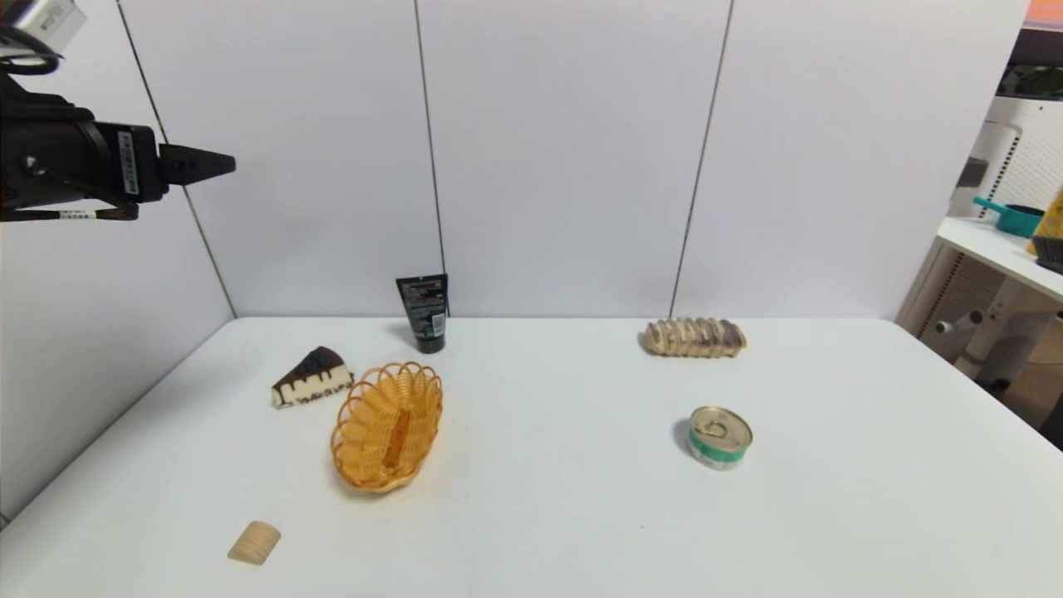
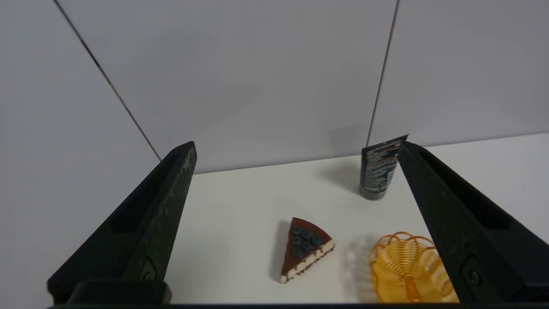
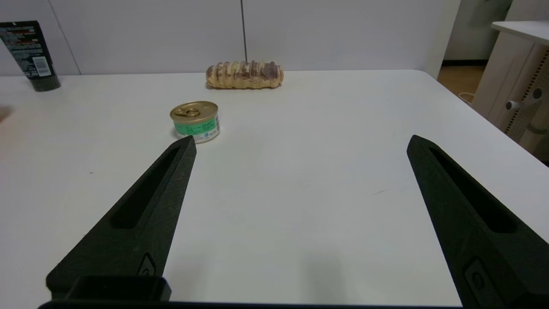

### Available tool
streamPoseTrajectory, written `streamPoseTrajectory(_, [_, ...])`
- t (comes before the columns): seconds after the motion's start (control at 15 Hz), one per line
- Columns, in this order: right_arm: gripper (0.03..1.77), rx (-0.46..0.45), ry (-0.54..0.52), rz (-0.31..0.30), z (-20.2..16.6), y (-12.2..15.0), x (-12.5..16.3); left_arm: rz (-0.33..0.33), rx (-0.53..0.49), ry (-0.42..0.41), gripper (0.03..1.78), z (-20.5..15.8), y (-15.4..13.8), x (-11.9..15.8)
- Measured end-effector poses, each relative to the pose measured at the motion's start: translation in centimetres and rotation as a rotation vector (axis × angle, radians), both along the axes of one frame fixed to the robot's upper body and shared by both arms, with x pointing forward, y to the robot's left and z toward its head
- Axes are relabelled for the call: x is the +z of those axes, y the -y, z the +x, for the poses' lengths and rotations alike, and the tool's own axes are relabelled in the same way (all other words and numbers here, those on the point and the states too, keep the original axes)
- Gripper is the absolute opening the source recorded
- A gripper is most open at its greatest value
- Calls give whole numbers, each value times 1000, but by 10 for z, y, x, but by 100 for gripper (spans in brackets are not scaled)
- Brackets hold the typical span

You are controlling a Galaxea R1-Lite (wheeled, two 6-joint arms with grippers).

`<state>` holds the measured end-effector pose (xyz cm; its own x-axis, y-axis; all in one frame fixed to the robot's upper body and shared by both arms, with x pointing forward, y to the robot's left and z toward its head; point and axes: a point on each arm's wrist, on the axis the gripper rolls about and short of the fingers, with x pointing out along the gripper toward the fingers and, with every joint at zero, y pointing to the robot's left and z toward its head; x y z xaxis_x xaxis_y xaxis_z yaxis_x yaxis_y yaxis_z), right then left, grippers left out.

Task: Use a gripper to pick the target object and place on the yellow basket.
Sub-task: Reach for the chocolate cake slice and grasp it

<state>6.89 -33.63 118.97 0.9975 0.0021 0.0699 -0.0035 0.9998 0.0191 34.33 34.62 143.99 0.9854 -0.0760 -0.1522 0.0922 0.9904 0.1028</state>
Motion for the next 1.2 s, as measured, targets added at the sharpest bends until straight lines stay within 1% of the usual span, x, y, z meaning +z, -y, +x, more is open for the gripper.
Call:
streamPoseTrajectory(0.13, [170,0,0,0,0,0,0,71,-104,-36,169,31,-18,-12])
streamPoseTrajectory(0.2, [170,0,0,0,0,0,0,96,-162,-54,169,44,-24,-21])
streamPoseTrajectory(0.33, [170,-1,0,0,0,0,0,130,-277,-92,169,67,-31,-41])
streamPoseTrajectory(0.47, [170,0,0,0,0,0,0,148,-369,-143,169,83,-34,-64])
streamPoseTrajectory(0.67, [170,0,0,0,0,0,0,180,-425,-263,169,100,-37,-100])
streamPoseTrajectory(0.87, [170,0,0,0,0,0,0,183,-480,-424,169,108,-38,-135])
streamPoseTrajectory(1.0, [170,-1,0,1,0,0,0,193,-509,-481,169,115,-40,-155])
streamPoseTrajectory(1.2, [170,0,0,0,0,0,0,176,-526,-541,169,126,-41,-180])
